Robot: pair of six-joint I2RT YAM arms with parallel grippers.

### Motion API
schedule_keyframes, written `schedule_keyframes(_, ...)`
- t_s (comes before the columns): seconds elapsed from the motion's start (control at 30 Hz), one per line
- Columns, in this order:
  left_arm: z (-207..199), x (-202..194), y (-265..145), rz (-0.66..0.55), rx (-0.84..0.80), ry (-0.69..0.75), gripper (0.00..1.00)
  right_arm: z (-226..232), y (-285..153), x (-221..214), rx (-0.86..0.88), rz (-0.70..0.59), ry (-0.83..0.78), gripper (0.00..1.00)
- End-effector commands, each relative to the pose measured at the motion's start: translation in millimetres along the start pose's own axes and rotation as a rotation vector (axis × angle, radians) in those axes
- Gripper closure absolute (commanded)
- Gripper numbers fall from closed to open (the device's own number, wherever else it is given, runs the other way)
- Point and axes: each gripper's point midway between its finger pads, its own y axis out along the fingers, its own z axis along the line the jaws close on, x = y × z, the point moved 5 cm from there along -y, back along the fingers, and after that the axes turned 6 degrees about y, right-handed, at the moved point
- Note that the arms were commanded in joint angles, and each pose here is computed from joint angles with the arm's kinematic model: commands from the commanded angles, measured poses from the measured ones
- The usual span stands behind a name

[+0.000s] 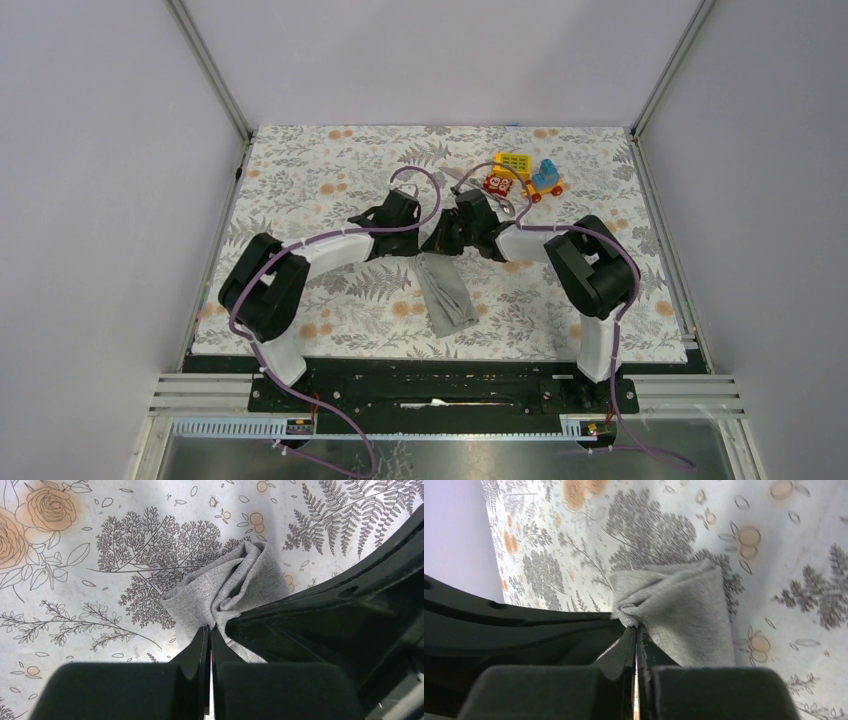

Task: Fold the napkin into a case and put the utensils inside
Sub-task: Grasp the top corner of the smaller rectangle folded napkin from the folded napkin.

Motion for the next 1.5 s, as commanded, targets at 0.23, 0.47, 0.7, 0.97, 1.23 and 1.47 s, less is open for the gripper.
schedule_keyframes(0.23, -14.0, 27.7, -26.0, -0.172, -0.099, -0.011, 1.0, 12.0, 0.1, -4.9, 0.077, -0.007, 0.116, 1.0)
schedule_keyframes(0.47, -12.3, 13.2, -13.6, -0.116, -0.1, -0.041, 1.0, 37.2, 15.5, 6.7, 0.301, 0.015, 0.18, 1.0)
schedule_keyframes(0.7, 4.6, -6.7, -6.4, -0.079, -0.059, -0.072, 1.0, 47.1, 11.5, 12.0, 0.478, 0.049, 0.291, 0.77)
schedule_keyframes(0.97, 14.2, -7.3, -9.0, -0.077, -0.039, -0.076, 1.0, 20.3, -10.8, -4.7, 0.365, 0.071, 0.257, 0.65)
schedule_keyframes(1.23, 12.3, -7.0, -10.1, -0.075, -0.059, -0.076, 1.0, 12.1, -11.6, -2.0, 0.295, 0.048, 0.199, 0.74)
schedule_keyframes(1.47, 10.1, -2.4, -13.7, -0.089, -0.071, -0.074, 1.0, 3.2, 7.0, 2.2, 0.231, 0.047, 0.174, 1.0)
